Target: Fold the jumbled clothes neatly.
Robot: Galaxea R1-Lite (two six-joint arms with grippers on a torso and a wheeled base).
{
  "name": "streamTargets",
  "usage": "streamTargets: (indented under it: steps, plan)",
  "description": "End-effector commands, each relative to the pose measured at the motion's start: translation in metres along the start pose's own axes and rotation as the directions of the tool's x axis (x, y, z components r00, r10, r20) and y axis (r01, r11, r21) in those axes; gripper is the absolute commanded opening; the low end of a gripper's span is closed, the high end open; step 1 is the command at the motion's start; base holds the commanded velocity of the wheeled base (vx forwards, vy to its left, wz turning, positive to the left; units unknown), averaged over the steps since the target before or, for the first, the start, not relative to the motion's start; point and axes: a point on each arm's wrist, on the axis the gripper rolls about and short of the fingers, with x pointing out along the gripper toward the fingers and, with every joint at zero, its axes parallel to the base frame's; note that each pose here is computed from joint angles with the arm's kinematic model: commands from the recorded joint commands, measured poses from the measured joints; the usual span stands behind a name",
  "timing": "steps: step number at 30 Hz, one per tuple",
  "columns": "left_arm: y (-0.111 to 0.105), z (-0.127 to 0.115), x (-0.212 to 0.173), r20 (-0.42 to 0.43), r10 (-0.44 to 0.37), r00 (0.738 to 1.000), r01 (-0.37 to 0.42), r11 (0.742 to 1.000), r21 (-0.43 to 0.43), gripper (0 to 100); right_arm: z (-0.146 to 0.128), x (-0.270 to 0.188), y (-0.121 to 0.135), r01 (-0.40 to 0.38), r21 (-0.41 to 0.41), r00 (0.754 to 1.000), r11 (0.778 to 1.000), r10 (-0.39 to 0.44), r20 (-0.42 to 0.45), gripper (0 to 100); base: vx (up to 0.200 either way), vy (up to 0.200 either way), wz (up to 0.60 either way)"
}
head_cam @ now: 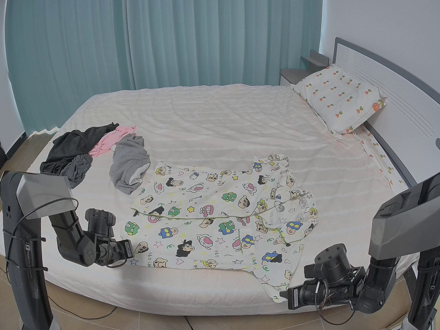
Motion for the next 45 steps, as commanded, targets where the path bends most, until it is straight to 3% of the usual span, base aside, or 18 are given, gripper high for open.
streamTargets:
  steps: [1,19,30,35,38,45]
  plan:
    - [0.004,0.000,-0.011,0.005,0.006,1.000,-0.006,1.000,-0.009,0,-0.008,-0.006,-0.001,-0.005,-0.004,1.000,1.000,0.005,-0.005,0,0.000,0.000,0.00]
    - [0.029,-0.008,-0.030,-0.029,0.046,0.999,-0.047,0.997,-0.065,0,-0.030,-0.019,0.000,-0.022,-0.034,0.999,0.999,0.020,-0.046,0,0.000,0.000,0.00]
    - [0.030,-0.014,-0.034,-0.054,0.026,0.998,-0.029,0.997,-0.069,0,-0.035,-0.022,0.000,-0.019,-0.046,0.997,0.999,0.016,-0.070,0,0.000,0.000,0.00]
    - [0.028,-0.010,-0.035,-0.039,0.012,0.999,-0.015,0.996,-0.083,0,-0.029,-0.023,0.003,-0.042,-0.042,0.999,0.998,0.041,-0.019,0,0.000,0.000,0.00]
    - [0.022,0.004,-0.048,0.013,-0.060,0.998,0.061,0.984,-0.170,0,-0.020,-0.027,0.004,-0.077,-0.044,0.994,0.996,0.080,0.079,0,0.000,0.000,0.00]
    - [0.017,0.021,-0.061,0.091,-0.098,0.991,0.116,0.969,-0.216,0,-0.005,-0.035,0.002,-0.089,-0.030,0.980,0.996,0.093,0.177,0,0.000,0.000,0.00]
